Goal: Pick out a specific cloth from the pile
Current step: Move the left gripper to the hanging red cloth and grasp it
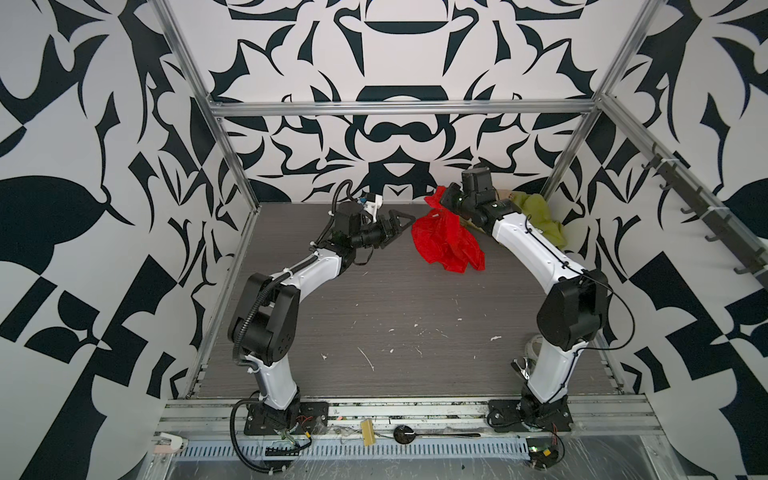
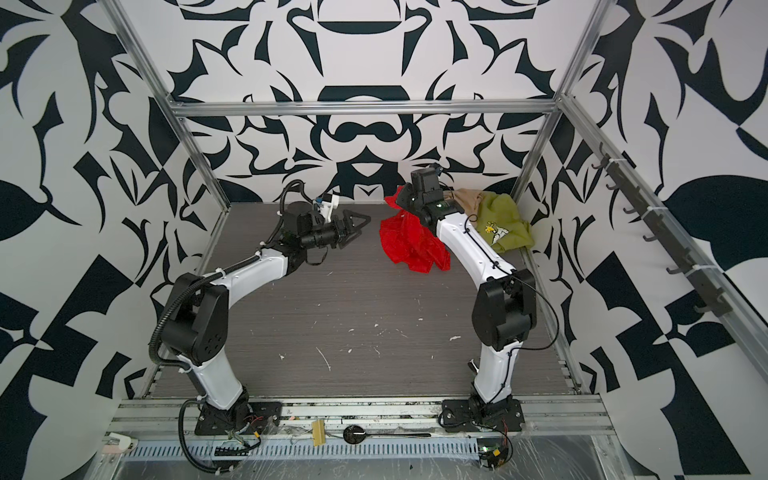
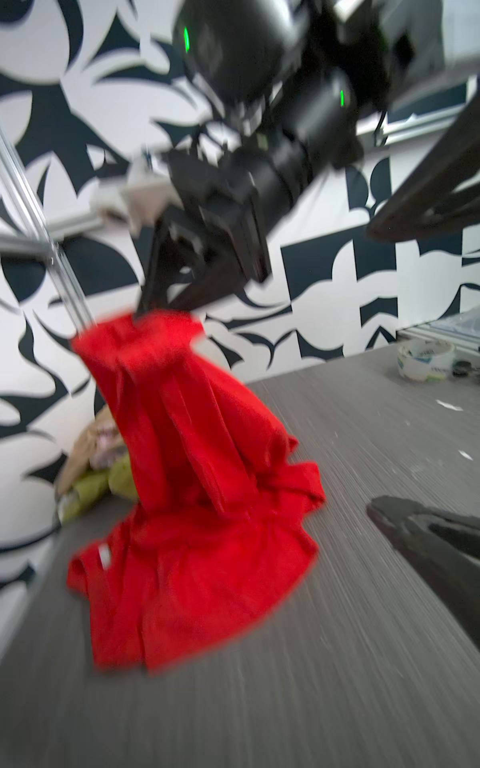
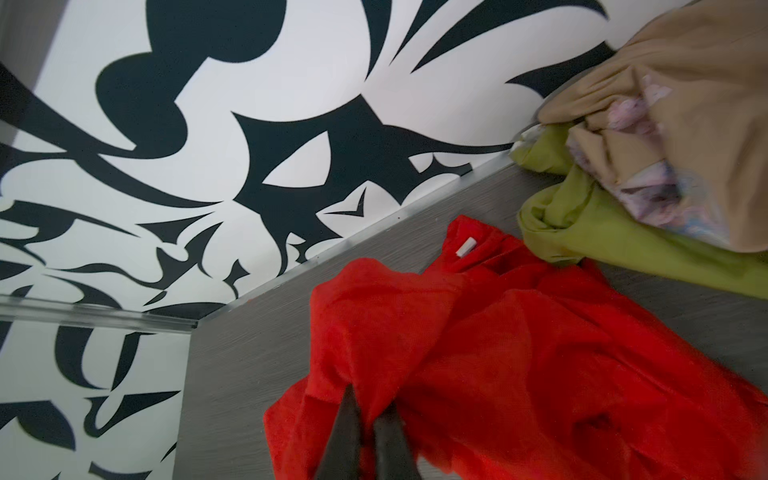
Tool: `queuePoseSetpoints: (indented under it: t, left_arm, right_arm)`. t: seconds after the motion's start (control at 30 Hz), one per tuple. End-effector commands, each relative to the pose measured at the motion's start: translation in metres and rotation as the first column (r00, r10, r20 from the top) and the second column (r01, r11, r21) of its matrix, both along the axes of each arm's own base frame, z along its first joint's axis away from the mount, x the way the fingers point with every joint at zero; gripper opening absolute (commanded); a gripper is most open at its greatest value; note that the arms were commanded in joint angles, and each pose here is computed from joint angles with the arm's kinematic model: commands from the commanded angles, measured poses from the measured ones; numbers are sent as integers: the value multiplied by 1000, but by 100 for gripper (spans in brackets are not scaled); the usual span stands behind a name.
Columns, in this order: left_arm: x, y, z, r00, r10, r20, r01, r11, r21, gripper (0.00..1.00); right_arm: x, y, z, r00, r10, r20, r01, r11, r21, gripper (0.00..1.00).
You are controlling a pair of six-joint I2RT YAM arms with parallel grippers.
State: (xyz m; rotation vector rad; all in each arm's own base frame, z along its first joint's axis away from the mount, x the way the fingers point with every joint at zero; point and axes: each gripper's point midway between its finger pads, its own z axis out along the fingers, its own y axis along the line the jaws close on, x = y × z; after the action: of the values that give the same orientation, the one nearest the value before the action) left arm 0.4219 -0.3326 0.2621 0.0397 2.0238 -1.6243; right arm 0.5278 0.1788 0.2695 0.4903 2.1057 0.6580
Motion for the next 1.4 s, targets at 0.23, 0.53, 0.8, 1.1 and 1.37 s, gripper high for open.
queuePoseSetpoints:
  t: [0.23,0.53,0.8,1.1,1.37]
  left_arm:
    - [18,-49,15,997,-75,6,75,986,-149,70]
    - [35,-59,-6,997,-70,-30,64,984,-168,66]
    - [51,-70,-4,997,-69,-34,61,975,-214,59]
    - [53,-73,-9,997,-70,-42,59,974,-219,46]
    - [54,-76,-7,996,-82,-45,70,971,-230,24]
  right_arm:
    - [-5,9,23,986,139,94,-154,972,177,4]
    - [-13,12,23,979,179,98,-197,952,234,6]
    - [-19,9,18,979,188,83,-203,948,246,7]
    - [-20,10,17,978,193,74,-206,945,255,8]
    - [-20,11,17,977,201,69,-212,942,259,9]
